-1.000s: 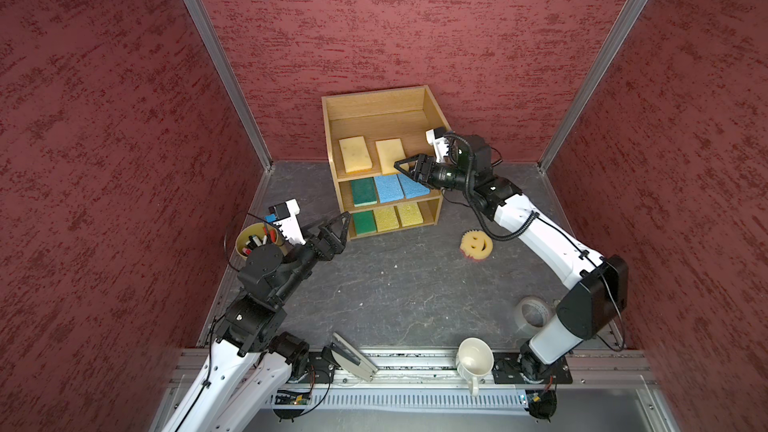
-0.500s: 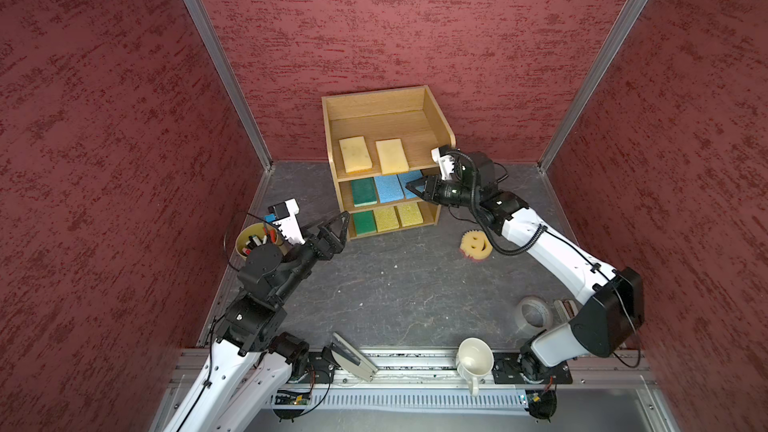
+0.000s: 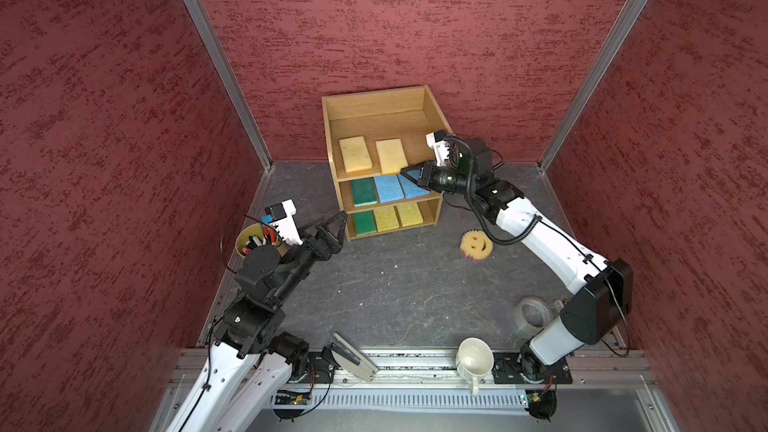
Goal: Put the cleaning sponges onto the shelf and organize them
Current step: 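Press the yellow sponge against the shelf top with the right gripper, then withdraw the right gripper and lower it over the smiley-face sponge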
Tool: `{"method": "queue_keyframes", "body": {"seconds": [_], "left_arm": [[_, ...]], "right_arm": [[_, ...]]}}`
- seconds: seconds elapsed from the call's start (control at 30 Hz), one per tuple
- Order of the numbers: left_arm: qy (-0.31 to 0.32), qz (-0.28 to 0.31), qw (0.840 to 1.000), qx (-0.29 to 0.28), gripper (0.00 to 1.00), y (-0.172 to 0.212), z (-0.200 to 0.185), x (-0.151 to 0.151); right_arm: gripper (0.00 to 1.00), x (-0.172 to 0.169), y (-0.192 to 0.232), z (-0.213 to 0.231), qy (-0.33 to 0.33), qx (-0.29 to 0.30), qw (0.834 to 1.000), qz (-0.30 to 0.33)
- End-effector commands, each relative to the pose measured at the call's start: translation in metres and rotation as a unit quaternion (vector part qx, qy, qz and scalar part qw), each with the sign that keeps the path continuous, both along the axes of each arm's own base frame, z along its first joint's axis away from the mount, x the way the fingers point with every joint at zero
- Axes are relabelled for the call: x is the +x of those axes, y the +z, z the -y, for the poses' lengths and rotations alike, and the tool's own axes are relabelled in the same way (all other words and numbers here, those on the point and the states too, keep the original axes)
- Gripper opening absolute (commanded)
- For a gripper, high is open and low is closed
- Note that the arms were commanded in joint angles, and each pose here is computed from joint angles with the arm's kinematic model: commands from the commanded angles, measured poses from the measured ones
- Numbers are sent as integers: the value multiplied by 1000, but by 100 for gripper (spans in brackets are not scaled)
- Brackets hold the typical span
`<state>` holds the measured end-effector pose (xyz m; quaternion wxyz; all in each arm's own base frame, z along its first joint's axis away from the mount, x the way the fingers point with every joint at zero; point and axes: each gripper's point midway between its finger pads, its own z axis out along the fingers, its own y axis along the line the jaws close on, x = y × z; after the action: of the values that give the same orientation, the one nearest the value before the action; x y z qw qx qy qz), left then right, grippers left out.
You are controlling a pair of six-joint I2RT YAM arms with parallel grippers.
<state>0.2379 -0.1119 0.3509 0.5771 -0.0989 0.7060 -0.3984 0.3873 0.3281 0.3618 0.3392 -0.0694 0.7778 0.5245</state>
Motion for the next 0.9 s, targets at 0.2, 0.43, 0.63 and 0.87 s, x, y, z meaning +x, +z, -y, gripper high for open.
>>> {"method": "queue_keyframes", "body": {"seconds": [0.2,0.43,0.63,0.87], "left_arm": [[2,-8,1000,5,92,-7,-2,2],[2,-10,1000,4,92,-7,-2,3],[1,-12,1000,2,91,-8,-2,3],[2,-14,1000,1,91,-9,-2,5]], "right_arm": [[0,16,-2,-13,11,-3,1000,5],[0,23,0,-15,11,7,1000,4],[0,27,-2,-23,25,22,999,-5],[0,29,-5,-28,33,26,999,-11]]}}
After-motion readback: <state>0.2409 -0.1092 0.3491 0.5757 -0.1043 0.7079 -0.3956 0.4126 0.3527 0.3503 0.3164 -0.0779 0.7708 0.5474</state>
